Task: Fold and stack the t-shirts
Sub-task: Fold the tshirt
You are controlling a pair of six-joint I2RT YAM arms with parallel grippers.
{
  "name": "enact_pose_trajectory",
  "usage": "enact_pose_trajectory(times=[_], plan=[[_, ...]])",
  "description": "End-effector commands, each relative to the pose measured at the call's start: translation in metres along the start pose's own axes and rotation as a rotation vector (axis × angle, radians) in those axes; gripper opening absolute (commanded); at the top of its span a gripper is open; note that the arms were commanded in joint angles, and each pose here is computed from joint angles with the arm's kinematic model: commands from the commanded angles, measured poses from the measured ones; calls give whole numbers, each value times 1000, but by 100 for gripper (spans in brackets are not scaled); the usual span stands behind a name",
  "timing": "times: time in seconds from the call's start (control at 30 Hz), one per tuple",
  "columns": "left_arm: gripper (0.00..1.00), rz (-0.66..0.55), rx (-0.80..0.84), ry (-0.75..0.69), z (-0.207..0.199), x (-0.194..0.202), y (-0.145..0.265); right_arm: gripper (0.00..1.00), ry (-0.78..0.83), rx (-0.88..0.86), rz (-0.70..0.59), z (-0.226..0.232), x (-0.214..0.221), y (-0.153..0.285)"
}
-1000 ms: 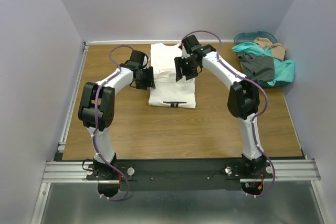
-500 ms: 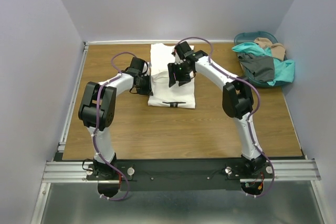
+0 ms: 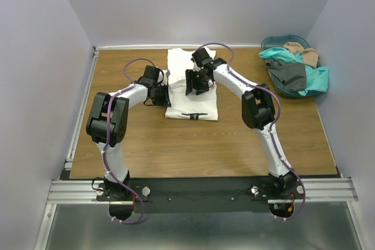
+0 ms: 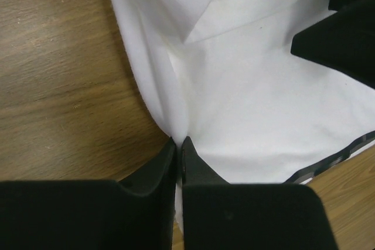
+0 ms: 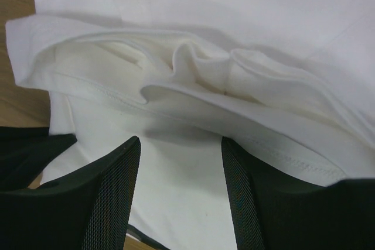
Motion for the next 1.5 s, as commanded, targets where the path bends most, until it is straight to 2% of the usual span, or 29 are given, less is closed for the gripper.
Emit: enact_pose_trajectory(times=[0.0,0.2,0.37,0.67,0.8,0.87,0.9,0.93,1.0,1.03,1.13,1.17,1.3,1.47], plan=[[11,164,-72,-17,19,38,-8,65,-28,82,-61,-6,-10,-17],[11,188,-84,-53,22,40,-7,65,-29,203,-181,-13,-34,-17],[11,201,-69,-65,22,43,-7,67,-37,222,-286,-12,-59,-13],[11,175,-67,-60,20,43,-1,69,-77,238,-467,-9,-93,31],[18,142,-56,-58,13,32,8,70,-81,224,-509,-8,-100,59],[26,120,-53,-57,8,26,16,70,-74,234,-492,-10,-93,64],[29,99,-51,-57,4,20,20,70,-72,229,-517,-5,-94,84],[37,80,-49,-58,1,15,25,70,-69,230,-506,-5,-90,88],[46,60,-50,-54,-4,8,32,70,-63,238,-448,-10,-71,90],[52,40,-46,-53,-8,2,36,70,-60,225,-468,-4,-68,110],[60,4,-38,-55,-15,-7,48,70,-57,232,-381,-12,-37,109],[60,2,-42,-51,-16,-8,49,70,-56,226,-379,-10,-28,120],[60,8,-28,-32,-18,-4,54,70,-100,202,-239,-20,26,111],[60,37,3,-19,-17,8,52,69,-150,192,-185,-27,66,108]])
Point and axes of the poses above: each gripper's point midway between its finger pads, its own y axis back along the fingers, its own z axis along the line the jaws close on, x = y × z, the point moved 10 cm from there along y, back along the fingers, and after that the axes turned 5 degrees about y, right-handed, at the moved point
